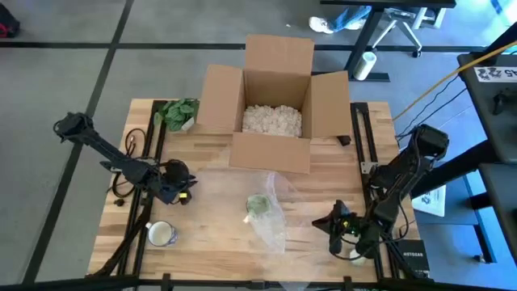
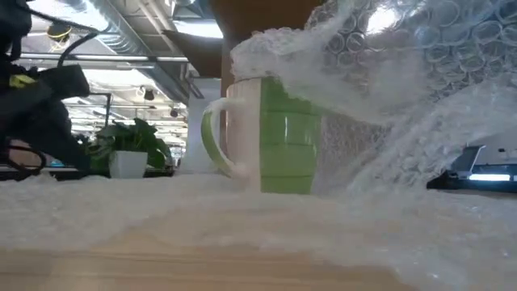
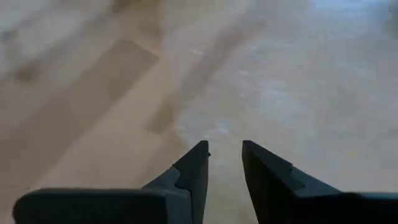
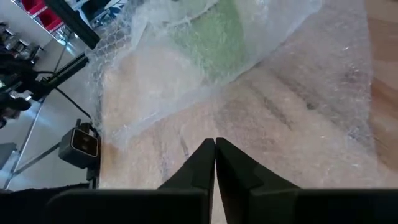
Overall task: Wrap mug
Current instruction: Wrap the green mug with the bubble wrap
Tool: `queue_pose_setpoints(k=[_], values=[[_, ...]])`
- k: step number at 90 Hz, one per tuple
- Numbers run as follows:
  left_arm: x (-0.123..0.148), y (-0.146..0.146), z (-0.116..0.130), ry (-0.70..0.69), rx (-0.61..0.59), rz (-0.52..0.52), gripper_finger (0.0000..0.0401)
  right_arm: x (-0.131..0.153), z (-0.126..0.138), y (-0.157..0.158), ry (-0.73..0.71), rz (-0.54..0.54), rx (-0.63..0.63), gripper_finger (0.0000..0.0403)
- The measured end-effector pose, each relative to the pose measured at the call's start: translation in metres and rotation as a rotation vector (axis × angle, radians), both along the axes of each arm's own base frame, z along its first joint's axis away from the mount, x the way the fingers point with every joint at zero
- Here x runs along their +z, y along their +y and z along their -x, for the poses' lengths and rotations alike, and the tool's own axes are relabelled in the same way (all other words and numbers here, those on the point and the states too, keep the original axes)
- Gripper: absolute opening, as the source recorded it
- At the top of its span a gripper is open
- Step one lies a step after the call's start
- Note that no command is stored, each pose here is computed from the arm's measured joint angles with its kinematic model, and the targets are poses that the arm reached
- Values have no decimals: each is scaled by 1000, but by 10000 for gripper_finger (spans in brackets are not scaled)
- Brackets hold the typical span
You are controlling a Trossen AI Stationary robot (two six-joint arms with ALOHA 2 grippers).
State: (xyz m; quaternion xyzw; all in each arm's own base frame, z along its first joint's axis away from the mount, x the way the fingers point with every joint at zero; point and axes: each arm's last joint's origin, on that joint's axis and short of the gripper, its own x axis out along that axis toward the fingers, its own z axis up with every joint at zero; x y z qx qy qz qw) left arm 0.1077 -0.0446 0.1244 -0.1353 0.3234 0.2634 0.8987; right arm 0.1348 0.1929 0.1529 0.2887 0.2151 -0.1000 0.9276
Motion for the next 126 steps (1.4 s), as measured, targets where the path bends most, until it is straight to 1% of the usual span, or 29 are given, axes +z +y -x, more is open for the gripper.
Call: queue_pose_setpoints(k=[10,36,48,71,89,98,111,119,126], values=[[-2,4,3,18,53,4,80,0,0,0,0,0,0,0],[-2,10,-1,20,108,15,80,0,0,0,-11,6,-10,0],[-3,12,-3,17,100,47,80,0,0,0,-11,6,-10,0],[-19,16,-3,-33,109,121,80,0,0,0,-12,2,-10,0],[-14,13,-10,-105,52,128,80,0,0,0,-12,2,-10,0],[-14,12,-10,-86,30,159,80,0,0,0,-12,2,-10,0],[-17,17,-9,-62,61,159,79,1,0,0,-13,2,-10,0],[-15,18,-12,-74,45,159,67,1,0,0,-14,-1,-10,0],[-15,19,-13,-61,16,174,35,1,0,0,-14,-1,-10,0]])
